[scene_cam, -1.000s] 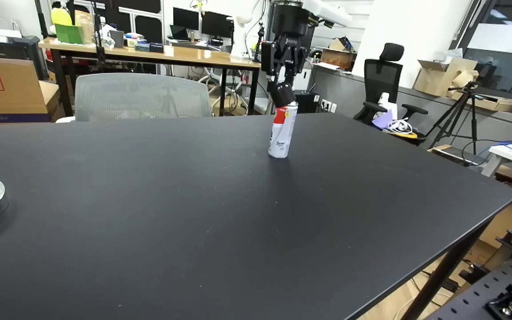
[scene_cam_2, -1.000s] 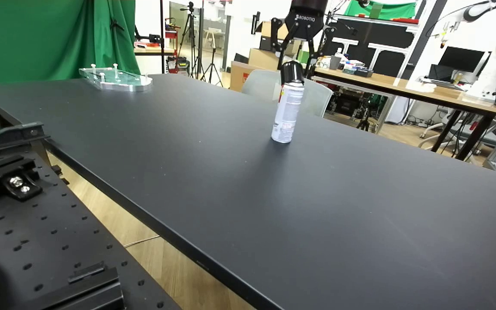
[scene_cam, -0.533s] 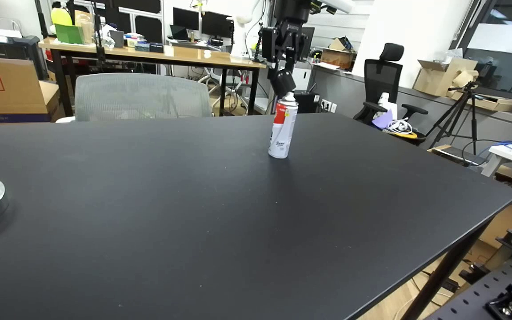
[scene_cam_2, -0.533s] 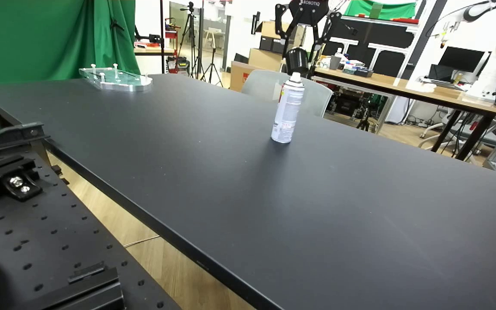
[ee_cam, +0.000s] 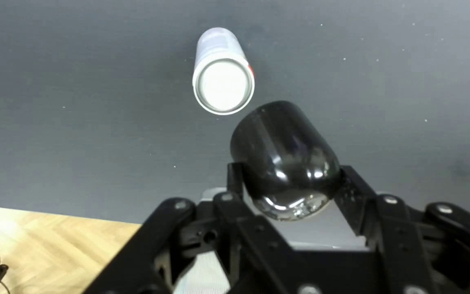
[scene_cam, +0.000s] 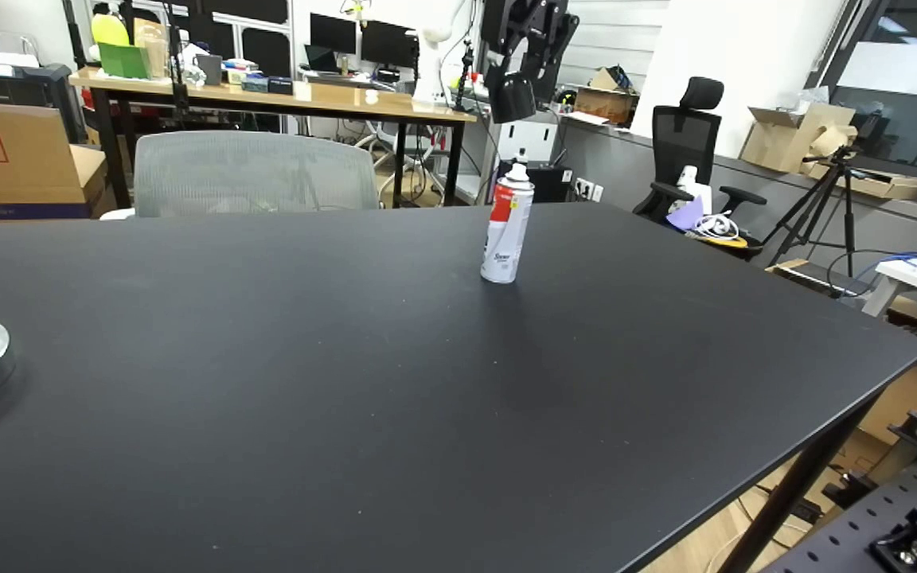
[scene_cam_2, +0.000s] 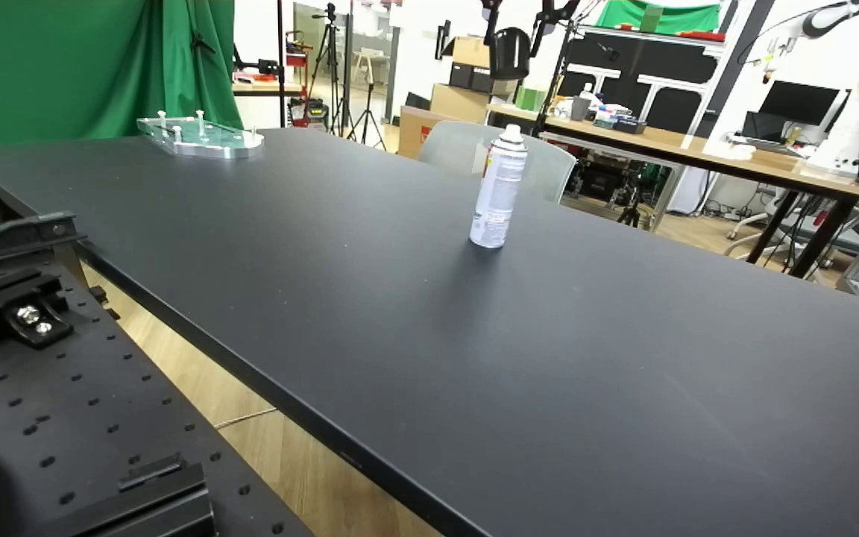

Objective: Take the black lid from the top of the white can and put it on the table

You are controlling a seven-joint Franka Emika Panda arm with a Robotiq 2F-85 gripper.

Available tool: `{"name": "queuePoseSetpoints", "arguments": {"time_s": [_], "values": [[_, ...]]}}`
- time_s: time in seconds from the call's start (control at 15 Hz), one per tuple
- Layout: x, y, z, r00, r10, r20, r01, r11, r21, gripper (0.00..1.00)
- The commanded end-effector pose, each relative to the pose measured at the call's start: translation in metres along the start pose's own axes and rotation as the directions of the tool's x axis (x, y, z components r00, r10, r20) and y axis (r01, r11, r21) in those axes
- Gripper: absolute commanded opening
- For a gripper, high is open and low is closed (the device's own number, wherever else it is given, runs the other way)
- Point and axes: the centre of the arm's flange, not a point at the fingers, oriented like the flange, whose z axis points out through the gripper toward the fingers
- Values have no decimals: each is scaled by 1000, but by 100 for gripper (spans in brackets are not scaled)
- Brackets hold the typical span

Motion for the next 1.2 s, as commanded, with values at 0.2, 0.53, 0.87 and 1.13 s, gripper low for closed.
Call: {"name": "queuePoseSetpoints", "arguments": {"time_s": [0.2,0.53,0.87,1.13], "values": [[-88,4,2,980,110,-167,-95,991,98,34],[-132,23,28,968,143,-205,-142,990,21,34],[-162,51,60,949,244,-202,-245,969,22,34],[-172,72,81,933,322,-161,-316,947,64,34]]}}
